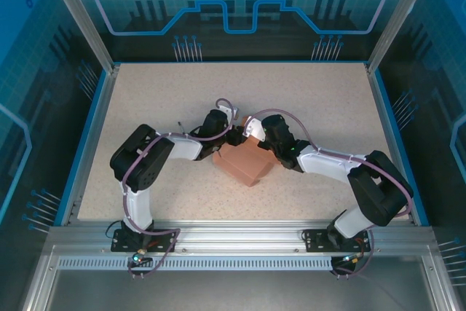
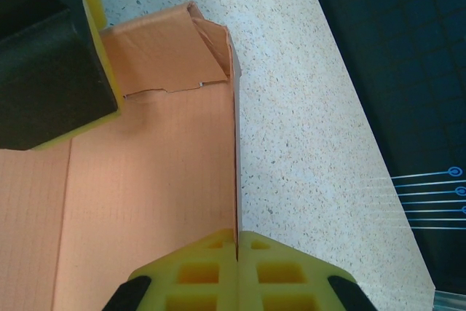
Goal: Fold the paper box
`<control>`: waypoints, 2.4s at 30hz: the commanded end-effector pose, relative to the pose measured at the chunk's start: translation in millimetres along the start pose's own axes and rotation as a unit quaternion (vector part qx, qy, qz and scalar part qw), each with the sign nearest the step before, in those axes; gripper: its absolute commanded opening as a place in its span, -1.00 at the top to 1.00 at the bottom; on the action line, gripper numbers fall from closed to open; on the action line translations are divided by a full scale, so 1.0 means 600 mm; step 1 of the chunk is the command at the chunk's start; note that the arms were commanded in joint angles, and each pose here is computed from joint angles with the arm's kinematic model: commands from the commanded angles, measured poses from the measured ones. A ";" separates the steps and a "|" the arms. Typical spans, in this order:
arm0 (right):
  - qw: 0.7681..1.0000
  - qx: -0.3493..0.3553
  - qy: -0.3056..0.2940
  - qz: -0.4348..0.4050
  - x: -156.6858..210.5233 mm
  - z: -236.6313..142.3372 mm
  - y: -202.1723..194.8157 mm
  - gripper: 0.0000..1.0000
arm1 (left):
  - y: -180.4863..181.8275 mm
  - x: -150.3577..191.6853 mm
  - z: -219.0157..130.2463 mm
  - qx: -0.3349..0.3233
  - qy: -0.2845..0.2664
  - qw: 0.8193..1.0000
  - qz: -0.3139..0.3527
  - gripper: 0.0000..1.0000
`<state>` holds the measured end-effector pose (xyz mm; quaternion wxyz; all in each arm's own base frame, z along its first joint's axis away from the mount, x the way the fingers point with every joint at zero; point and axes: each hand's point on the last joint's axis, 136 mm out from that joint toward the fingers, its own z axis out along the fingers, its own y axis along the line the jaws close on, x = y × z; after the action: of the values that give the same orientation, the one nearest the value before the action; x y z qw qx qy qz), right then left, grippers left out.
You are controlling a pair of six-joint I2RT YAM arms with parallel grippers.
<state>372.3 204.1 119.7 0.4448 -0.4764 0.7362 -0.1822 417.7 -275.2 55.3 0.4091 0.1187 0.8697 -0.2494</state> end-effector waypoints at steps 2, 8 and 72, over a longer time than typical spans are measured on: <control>1.000 0.001 0.008 0.009 0.009 -0.005 -0.004 1.00 | 0.002 -0.023 -0.012 0.008 -0.015 1.000 0.013 0.00; 1.000 -0.005 0.005 0.010 0.005 -0.005 -0.002 1.00 | 0.001 -0.025 0.003 0.011 -0.010 1.000 0.027 0.23; 0.793 -0.394 0.040 0.464 -0.051 0.071 0.015 0.20 | -0.059 0.020 -0.016 0.052 -0.054 0.983 0.168 0.80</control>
<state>407.7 243.8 114.0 0.2431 -0.2157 0.8876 0.3264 392.5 -292.2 59.0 0.4774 0.2551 0.8133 -0.2136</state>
